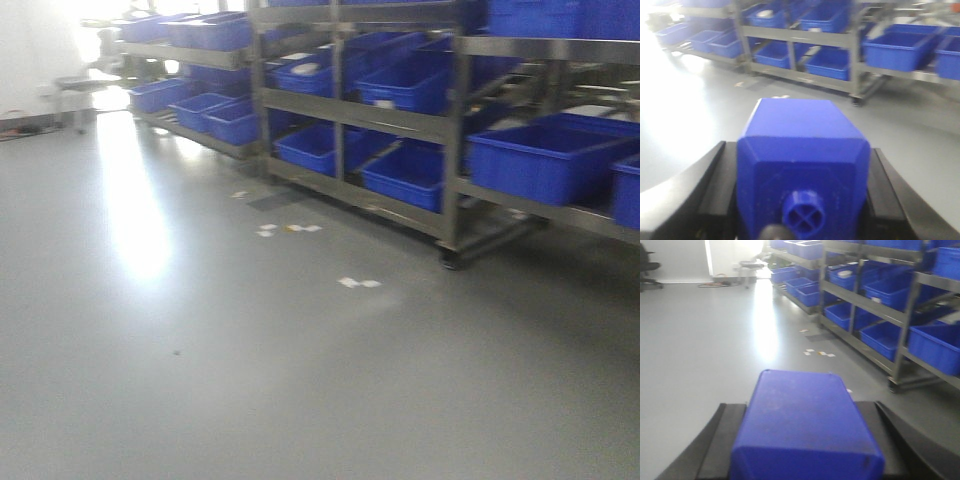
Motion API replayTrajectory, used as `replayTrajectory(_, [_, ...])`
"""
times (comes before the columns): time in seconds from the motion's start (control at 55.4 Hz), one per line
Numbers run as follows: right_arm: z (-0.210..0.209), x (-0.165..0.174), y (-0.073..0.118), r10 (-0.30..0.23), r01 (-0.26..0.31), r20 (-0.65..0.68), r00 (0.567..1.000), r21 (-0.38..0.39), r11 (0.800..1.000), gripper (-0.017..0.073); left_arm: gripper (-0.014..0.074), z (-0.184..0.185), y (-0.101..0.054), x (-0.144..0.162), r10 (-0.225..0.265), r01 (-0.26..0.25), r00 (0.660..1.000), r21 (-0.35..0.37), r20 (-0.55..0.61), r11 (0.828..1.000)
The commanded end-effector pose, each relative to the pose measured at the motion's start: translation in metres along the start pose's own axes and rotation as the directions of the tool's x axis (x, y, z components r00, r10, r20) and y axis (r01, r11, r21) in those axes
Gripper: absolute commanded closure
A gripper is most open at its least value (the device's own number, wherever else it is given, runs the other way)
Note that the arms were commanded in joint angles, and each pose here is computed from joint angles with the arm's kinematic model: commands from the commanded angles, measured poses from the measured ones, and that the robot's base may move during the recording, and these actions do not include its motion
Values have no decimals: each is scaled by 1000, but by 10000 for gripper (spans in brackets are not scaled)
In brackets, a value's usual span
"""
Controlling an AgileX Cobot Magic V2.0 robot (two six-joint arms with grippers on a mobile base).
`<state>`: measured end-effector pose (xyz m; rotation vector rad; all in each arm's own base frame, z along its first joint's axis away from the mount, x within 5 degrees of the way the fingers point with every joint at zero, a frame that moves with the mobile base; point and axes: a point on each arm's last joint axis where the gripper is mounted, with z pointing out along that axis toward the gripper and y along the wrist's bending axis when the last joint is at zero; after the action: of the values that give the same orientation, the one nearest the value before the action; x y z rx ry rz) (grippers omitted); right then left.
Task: Pick and sort blue part to right shelf
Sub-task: 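Drive the base to the rack of blue bins holding both parts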
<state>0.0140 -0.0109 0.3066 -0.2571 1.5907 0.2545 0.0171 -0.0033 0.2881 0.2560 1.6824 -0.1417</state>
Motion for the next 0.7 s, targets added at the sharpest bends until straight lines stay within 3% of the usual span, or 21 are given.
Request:
replayTrajectory(0.0, [-2, -16, 1, -24, 25, 106, 994, -6, 1000, 281, 272, -5, 1, -16, -8, 8, 994, -3, 113, 1000])
replayTrajectory(0.686, [-2, -16, 1, -24, 25, 106, 994, -6, 1000, 281, 272, -5, 1, -16, -8, 8, 994, -3, 113, 1000])
